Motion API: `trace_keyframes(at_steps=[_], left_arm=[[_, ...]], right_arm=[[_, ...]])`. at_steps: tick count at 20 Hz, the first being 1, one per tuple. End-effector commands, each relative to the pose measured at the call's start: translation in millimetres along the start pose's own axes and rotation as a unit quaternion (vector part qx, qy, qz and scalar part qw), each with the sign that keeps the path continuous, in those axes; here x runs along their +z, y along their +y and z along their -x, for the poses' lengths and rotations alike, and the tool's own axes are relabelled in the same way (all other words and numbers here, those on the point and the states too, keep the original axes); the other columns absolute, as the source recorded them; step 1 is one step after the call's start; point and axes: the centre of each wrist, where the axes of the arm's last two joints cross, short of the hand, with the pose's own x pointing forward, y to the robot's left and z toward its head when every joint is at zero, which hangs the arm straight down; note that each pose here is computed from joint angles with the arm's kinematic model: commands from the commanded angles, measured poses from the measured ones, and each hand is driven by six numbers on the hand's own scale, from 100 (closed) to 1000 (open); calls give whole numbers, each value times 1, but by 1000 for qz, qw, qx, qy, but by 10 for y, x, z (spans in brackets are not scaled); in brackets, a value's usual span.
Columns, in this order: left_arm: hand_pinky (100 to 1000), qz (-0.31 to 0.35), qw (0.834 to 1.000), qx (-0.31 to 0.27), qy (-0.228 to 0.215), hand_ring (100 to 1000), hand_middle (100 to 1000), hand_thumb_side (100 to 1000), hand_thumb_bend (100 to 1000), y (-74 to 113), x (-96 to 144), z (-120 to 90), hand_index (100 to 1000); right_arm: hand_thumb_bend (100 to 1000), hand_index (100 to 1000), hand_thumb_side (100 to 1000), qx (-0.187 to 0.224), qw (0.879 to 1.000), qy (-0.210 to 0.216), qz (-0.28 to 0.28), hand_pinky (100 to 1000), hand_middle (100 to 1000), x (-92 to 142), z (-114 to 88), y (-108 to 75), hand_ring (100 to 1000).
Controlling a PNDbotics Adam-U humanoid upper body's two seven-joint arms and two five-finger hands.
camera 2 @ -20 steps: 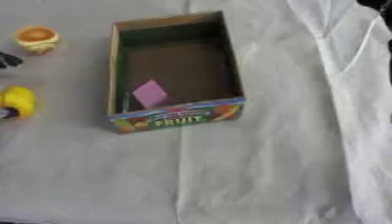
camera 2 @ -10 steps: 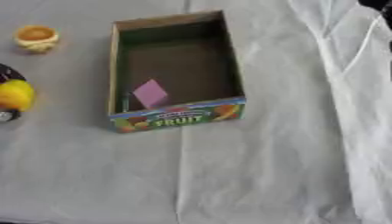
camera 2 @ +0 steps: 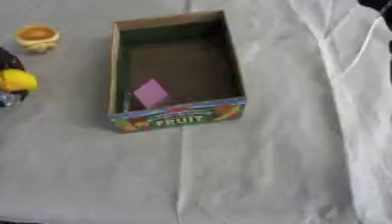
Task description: Pick up objects on the table and place them in the box.
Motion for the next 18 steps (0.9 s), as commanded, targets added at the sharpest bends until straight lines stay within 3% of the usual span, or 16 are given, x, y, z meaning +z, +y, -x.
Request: trace_keyframes(at_steps=[1, 5, 9, 13, 18], left_arm=[[574, -71, 995, -10, -70, 566, 498, 100, 152, 389, 29, -348, 621], [573, -101, 983, -7, -156, 564, 496, 100, 118, 638, -114, -837, 623], [576, -118, 965, -1, -233, 565, 494, 100, 100, 730, -275, -1329, 626], [592, -122, 949, -5, -290, 575, 502, 100, 121, 668, -416, -1763, 637], [604, -119, 948, -22, -294, 591, 519, 100, 181, 431, -651, -2074, 658]], right_arm=[[100, 752, 775, 4, 1000, -21, 0, 822, 746, -75, -90, -45, 744], [100, 752, 773, 2, 1000, -21, -3, 822, 745, -80, -92, -35, 743], [100, 752, 769, -1, 1000, -22, 0, 822, 744, -88, -95, -34, 742], [100, 752, 761, -5, 1000, -27, 4, 822, 744, -114, -108, -33, 742], [100, 752, 756, -11, 999, -36, 8, 821, 743, -150, -125, -27, 741]])
